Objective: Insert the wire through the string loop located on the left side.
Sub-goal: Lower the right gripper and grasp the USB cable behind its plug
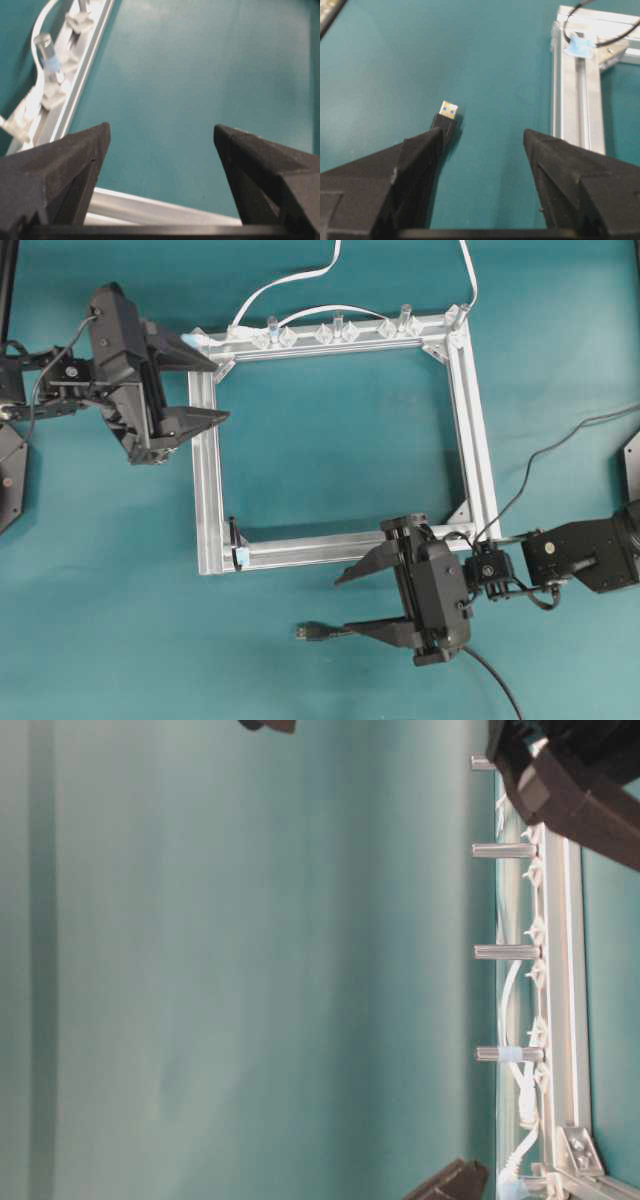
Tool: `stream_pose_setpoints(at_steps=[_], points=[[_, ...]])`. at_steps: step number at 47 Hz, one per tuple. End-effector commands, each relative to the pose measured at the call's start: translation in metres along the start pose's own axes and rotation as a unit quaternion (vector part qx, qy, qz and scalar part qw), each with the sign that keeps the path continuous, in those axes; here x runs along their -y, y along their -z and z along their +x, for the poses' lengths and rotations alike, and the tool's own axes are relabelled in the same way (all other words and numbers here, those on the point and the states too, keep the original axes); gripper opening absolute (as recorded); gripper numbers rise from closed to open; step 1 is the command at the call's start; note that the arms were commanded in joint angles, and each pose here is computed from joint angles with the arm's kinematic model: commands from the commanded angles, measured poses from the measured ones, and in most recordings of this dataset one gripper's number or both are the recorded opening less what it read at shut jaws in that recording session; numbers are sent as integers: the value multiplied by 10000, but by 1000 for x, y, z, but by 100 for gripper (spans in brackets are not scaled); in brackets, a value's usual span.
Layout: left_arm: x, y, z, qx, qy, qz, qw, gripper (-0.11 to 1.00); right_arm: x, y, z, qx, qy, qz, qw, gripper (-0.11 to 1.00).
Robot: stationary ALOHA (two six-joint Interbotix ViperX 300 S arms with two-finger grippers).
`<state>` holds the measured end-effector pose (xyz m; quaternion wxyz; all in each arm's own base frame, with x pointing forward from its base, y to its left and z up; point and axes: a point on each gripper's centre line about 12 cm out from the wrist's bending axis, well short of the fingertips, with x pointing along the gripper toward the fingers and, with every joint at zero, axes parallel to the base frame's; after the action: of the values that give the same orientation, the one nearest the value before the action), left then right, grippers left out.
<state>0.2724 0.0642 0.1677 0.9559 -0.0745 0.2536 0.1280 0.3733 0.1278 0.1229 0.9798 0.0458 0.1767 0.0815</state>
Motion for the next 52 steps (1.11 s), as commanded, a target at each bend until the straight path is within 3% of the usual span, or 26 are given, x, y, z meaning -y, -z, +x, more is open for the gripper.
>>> stream_pose_setpoints(at_steps=[1,15,32,52], points=[[1,-5,-4,128,28,-25,9999,88,-7,-14,-2,204,67,113,9997,69],[1,0,-7,90,24,-32,10000,88,-18,-7,0,259,290,200,9990,69],[0,5,-8,29,18,-39,10000,88,-36,8,20,135,273,289,9991,69],[0,10,-9,-32,12,-46,10000,88,-33,29,30,-116,540,481,9973,69]])
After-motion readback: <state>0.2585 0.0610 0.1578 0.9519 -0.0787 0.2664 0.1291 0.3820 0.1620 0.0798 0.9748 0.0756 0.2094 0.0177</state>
